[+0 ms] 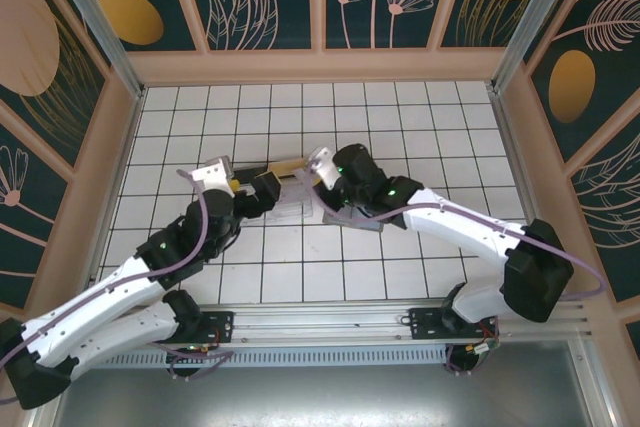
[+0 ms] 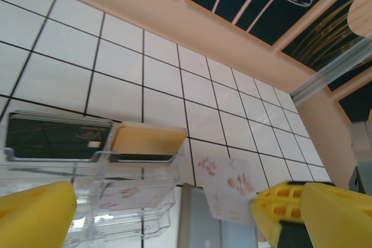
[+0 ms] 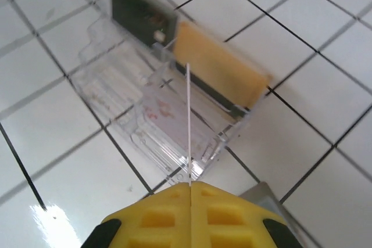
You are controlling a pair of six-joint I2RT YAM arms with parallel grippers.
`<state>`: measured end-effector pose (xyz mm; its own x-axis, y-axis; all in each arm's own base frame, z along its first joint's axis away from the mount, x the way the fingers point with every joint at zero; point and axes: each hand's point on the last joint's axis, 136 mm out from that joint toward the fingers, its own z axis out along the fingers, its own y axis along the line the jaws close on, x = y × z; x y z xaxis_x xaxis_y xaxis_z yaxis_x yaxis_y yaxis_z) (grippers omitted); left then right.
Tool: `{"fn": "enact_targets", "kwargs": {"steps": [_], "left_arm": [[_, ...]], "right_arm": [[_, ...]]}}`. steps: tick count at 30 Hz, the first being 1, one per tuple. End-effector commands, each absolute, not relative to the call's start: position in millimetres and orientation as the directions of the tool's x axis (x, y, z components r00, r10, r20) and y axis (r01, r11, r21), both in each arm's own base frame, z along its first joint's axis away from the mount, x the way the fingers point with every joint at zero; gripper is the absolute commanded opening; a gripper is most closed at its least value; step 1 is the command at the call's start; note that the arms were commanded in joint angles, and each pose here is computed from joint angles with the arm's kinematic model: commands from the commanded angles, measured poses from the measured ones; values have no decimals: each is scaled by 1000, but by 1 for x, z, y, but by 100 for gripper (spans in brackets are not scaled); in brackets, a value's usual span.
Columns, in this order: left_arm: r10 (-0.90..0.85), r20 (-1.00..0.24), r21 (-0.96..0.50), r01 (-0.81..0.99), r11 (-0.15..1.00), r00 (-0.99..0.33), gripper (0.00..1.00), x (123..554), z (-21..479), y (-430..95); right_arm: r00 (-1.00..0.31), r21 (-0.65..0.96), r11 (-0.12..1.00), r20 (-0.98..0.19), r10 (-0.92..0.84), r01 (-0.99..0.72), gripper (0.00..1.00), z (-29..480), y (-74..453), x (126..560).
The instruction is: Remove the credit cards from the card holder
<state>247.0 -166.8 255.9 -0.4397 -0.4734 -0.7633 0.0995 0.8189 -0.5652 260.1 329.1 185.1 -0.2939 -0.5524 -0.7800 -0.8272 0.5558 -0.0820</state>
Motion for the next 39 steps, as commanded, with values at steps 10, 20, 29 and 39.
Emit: {"fn": "enact_targets", "kwargs": {"steps": [10, 20, 29, 39], "left_arm": [[-509, -764, -568, 40, 822, -396, 99, 230, 241, -129], [-540, -752, -595, 36, 803, -379, 99, 223, 243, -119], [-535, -753, -589, 29, 808, -382, 99, 222, 241, -117], [-534, -755, -586, 26, 810, -380, 99, 222, 240, -116]], "right_arm": [[174, -509, 120, -492, -853, -852, 0, 173, 366, 252], [262, -580, -19, -338, -904, -814, 0, 146, 374, 265], [332, -647, -115, -224, -916, -754, 0, 130, 369, 272], [351, -648, -154, -185, -918, -746, 0, 118, 372, 273]]}}
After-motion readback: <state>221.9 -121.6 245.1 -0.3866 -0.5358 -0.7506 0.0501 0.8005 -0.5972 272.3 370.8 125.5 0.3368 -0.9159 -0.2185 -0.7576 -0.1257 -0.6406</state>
